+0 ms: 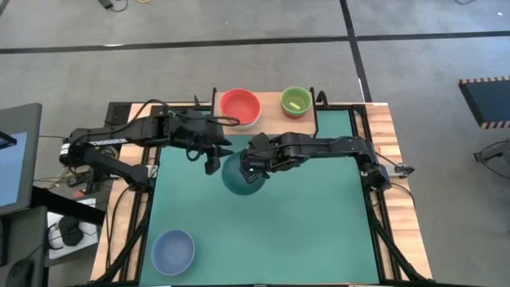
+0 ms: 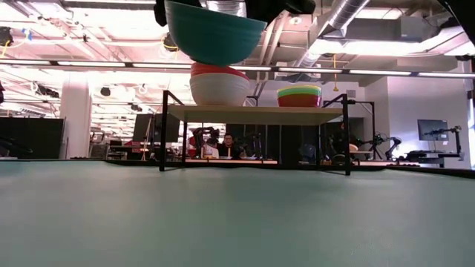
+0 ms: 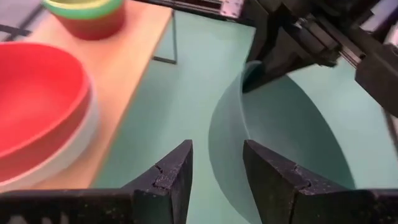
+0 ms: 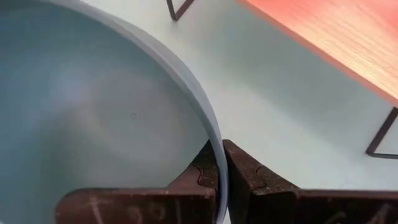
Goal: Place and stack bowls onto a shelf
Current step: Stack the large green bowl on top of the large orange bowl on the shelf, then stack the large light blue bowl on top of the large green bowl on the shelf
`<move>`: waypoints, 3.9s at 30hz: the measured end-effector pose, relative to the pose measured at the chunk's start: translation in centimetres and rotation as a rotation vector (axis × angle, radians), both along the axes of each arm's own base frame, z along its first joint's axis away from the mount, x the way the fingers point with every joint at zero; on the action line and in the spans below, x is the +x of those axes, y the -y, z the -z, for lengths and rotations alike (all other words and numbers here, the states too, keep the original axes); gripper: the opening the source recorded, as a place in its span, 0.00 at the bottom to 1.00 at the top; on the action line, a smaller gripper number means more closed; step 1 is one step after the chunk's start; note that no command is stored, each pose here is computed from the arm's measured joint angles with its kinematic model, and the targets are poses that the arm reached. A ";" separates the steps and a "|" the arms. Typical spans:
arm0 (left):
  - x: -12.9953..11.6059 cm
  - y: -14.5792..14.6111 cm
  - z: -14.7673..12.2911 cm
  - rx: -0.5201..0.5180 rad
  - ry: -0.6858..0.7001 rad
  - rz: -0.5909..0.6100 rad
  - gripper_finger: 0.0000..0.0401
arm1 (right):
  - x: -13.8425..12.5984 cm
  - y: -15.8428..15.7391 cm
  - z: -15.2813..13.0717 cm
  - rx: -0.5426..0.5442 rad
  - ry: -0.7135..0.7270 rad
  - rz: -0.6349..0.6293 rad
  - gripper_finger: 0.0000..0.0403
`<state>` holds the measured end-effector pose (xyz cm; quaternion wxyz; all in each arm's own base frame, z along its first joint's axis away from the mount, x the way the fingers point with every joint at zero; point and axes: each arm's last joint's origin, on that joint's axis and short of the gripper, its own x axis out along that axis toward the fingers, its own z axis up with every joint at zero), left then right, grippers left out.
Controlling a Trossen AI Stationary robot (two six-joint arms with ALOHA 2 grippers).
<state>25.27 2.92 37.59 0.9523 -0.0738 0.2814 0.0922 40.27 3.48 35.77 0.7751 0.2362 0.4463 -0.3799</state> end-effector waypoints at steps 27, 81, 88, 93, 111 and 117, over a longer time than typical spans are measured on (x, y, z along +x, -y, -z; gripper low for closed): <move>0.5 -0.6 -1.7 0.053 -0.024 -0.007 0.34 | 0.0 1.9 0.1 -0.055 -0.059 -0.030 0.08; 0.3 -17.7 -3.0 0.090 -0.191 -0.497 0.00 | -9.3 1.5 -11.1 -0.305 0.320 0.049 0.62; 1.3 -18.5 -0.9 0.033 -0.286 -0.469 0.00 | -9.2 1.5 -10.7 -0.301 0.308 0.055 0.62; 1.1 -18.7 -1.2 0.048 -0.266 -0.464 0.03 | -9.2 1.6 -10.7 -0.300 0.306 0.060 0.62; -4.2 -16.2 -5.3 -0.111 -0.115 -0.521 0.50 | -7.8 2.2 -9.3 -0.243 0.215 -0.013 0.62; -6.0 -10.9 -5.2 -0.073 -0.162 -0.447 0.48 | -4.0 3.0 -5.9 -0.113 0.104 -0.137 0.62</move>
